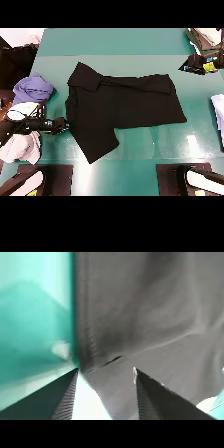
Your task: Fold the shirts.
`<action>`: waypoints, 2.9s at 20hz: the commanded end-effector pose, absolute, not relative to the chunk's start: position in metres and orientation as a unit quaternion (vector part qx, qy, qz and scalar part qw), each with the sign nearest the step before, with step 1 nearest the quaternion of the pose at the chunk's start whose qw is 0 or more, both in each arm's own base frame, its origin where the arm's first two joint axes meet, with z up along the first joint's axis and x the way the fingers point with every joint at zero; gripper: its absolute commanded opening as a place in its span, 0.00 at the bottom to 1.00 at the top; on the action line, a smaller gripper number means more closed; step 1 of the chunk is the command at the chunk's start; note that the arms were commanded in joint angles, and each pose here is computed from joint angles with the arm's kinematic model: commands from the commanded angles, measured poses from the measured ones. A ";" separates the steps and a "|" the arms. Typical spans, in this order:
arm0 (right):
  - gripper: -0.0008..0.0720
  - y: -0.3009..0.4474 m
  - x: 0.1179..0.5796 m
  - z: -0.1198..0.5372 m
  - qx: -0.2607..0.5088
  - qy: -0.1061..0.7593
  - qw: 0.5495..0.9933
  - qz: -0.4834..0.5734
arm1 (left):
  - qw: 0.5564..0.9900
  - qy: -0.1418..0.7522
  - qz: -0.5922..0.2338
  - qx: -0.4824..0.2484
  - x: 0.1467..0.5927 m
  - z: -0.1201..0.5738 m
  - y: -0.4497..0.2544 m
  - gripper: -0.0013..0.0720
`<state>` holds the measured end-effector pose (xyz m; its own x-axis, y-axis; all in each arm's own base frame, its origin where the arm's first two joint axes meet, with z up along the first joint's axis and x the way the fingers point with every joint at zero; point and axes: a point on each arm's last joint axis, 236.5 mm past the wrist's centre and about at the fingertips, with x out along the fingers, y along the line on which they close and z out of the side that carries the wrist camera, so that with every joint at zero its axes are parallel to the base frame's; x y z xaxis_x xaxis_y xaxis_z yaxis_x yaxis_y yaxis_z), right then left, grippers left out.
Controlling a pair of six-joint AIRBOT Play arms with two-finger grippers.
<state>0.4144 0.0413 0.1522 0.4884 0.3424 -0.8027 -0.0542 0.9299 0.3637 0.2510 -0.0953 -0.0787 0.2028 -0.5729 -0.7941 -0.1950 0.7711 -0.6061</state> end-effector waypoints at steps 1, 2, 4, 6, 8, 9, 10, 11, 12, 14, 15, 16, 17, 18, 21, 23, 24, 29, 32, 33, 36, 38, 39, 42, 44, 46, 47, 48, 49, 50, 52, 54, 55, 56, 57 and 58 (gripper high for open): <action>0.43 0.043 0.409 0.150 0.145 0.503 0.844 0.120 | 0.722 0.590 -0.149 -0.331 0.259 -0.076 -0.105 0.60; 0.43 0.043 0.407 0.149 0.144 0.506 0.842 0.121 | 0.723 0.589 -0.148 -0.331 0.260 -0.076 -0.104 0.60; 0.43 0.040 0.401 0.145 0.141 0.518 0.835 0.123 | 0.729 0.583 -0.141 -0.331 0.264 -0.077 -0.101 0.26; 0.43 0.041 0.387 0.133 0.148 0.541 0.817 0.134 | 0.730 0.577 -0.142 -0.336 0.267 -0.074 -0.102 0.05; 0.43 0.033 0.366 0.107 0.169 0.570 0.794 0.132 | 0.736 0.577 -0.154 -0.319 0.272 -0.064 -0.100 0.05; 0.43 0.024 0.354 0.091 0.178 0.584 0.782 0.123 | 0.745 0.576 -0.161 -0.294 0.278 -0.055 -0.095 0.05; 0.43 0.015 0.341 0.075 0.183 0.595 0.774 0.118 | 0.752 0.574 -0.171 -0.276 0.284 -0.044 -0.092 0.05; 0.43 0.004 0.328 0.059 0.189 0.607 0.764 0.114 | 0.760 0.569 -0.180 -0.255 0.292 -0.031 -0.089 0.05; 0.43 -0.006 0.316 0.043 0.203 0.618 0.752 0.104 | 0.769 0.564 -0.187 -0.238 0.299 -0.019 -0.086 0.05; 0.47 -0.028 0.291 0.011 0.246 0.637 0.726 0.076 | 0.792 0.541 -0.191 -0.210 0.318 0.006 -0.078 0.05; 0.54 -0.038 0.281 -0.003 0.263 0.639 0.720 0.063 | 0.802 0.528 -0.192 -0.203 0.327 0.018 -0.076 0.05; 0.55 -0.048 0.274 -0.017 0.278 0.640 0.715 0.051 | 0.809 0.519 -0.192 -0.201 0.333 0.028 -0.075 0.05; 0.55 -0.056 0.267 -0.031 0.296 0.643 0.705 0.039 | 0.813 0.511 -0.191 -0.203 0.338 0.035 -0.074 0.05; 0.55 -0.060 0.258 -0.042 0.310 0.649 0.694 0.035 | 0.814 0.508 -0.187 -0.208 0.341 0.040 -0.074 0.05; 0.55 -0.054 0.244 -0.072 0.342 0.671 0.656 0.052 | 0.811 0.511 -0.190 -0.210 0.339 0.041 -0.075 0.05; 0.55 -0.042 0.245 -0.083 0.359 0.677 0.638 0.076 | 0.806 0.517 -0.188 -0.217 0.337 0.040 -0.077 0.05; 0.55 -0.036 0.246 -0.087 0.364 0.680 0.631 0.084 | 0.805 0.519 -0.189 -0.219 0.336 0.040 -0.077 0.05; 0.54 -0.016 0.246 -0.097 0.351 0.700 0.612 0.109 | 0.803 0.521 -0.190 -0.219 0.335 0.040 -0.078 0.05; 0.34 -0.006 0.243 -0.094 0.343 0.709 0.603 0.125 | 0.802 0.522 -0.191 -0.220 0.334 0.040 -0.078 0.05; 0.19 -0.003 0.241 -0.092 0.342 0.712 0.599 0.131 | 0.800 0.524 -0.192 -0.221 0.333 0.040 -0.079 0.05; 0.04 0.005 0.242 -0.083 0.347 0.707 0.598 0.149 | 0.804 0.515 -0.186 -0.231 0.339 0.050 -0.079 0.05; 0.04 0.010 0.265 -0.059 0.362 0.665 0.634 0.158 | 0.822 0.487 -0.189 -0.225 0.354 0.082 -0.077 0.05; 0.04 0.011 0.283 -0.037 0.366 0.632 0.662 0.166 | 0.835 0.467 -0.197 -0.214 0.363 0.105 -0.076 0.05; 0.03 0.014 0.346 0.079 0.364 0.480 0.770 0.211 | 0.883 0.376 -0.229 -0.163 0.380 0.212 -0.078 0.05; 0.03 0.014 0.370 0.183 0.333 0.360 0.842 0.223 | 0.914 0.292 -0.249 -0.130 0.378 0.299 -0.084 0.05; 0.03 0.012 0.369 0.281 0.269 0.250 0.906 0.212 | 0.942 0.190 -0.263 -0.090 0.359 0.390 -0.091 0.05; 0.03 0.015 0.360 0.327 0.233 0.197 0.929 0.208 | 0.952 0.139 -0.265 -0.066 0.343 0.433 -0.094 0.05; 0.03 0.020 0.346 0.373 0.195 0.144 0.949 0.201 | 0.958 0.093 -0.265 -0.048 0.325 0.469 -0.097 0.05; 0.03 0.025 0.331 0.411 0.163 0.099 0.962 0.194 | 0.962 0.046 -0.266 -0.036 0.303 0.505 -0.102 0.05; 0.03 0.030 0.311 0.447 0.129 0.056 0.974 0.177 | 0.962 0.006 -0.270 -0.028 0.280 0.533 -0.108 0.05; 0.03 0.035 0.273 0.495 0.070 0.002 0.989 0.132 | 0.958 -0.075 -0.277 -0.022 0.232 0.577 -0.118 0.05; 0.03 0.029 0.240 0.522 0.027 -0.026 0.997 0.070 | 0.948 -0.145 -0.283 -0.019 0.181 0.609 -0.127 0.05; 0.03 0.023 0.227 0.528 0.013 -0.029 0.999 0.039 | 0.943 -0.178 -0.282 -0.014 0.153 0.621 -0.131 0.05; 0.03 0.013 0.217 0.529 0.002 -0.023 1.000 0.003 | 0.938 -0.203 -0.280 -0.009 0.131 0.631 -0.133 0.05; 0.03 0.005 0.209 0.526 -0.001 -0.011 1.000 -0.024 | 0.934 -0.224 -0.279 -0.005 0.111 0.637 -0.135 0.05; 0.03 -0.002 0.206 0.520 -0.001 0.011 0.999 -0.043 | 0.931 -0.237 -0.277 -0.001 0.098 0.641 -0.137 0.05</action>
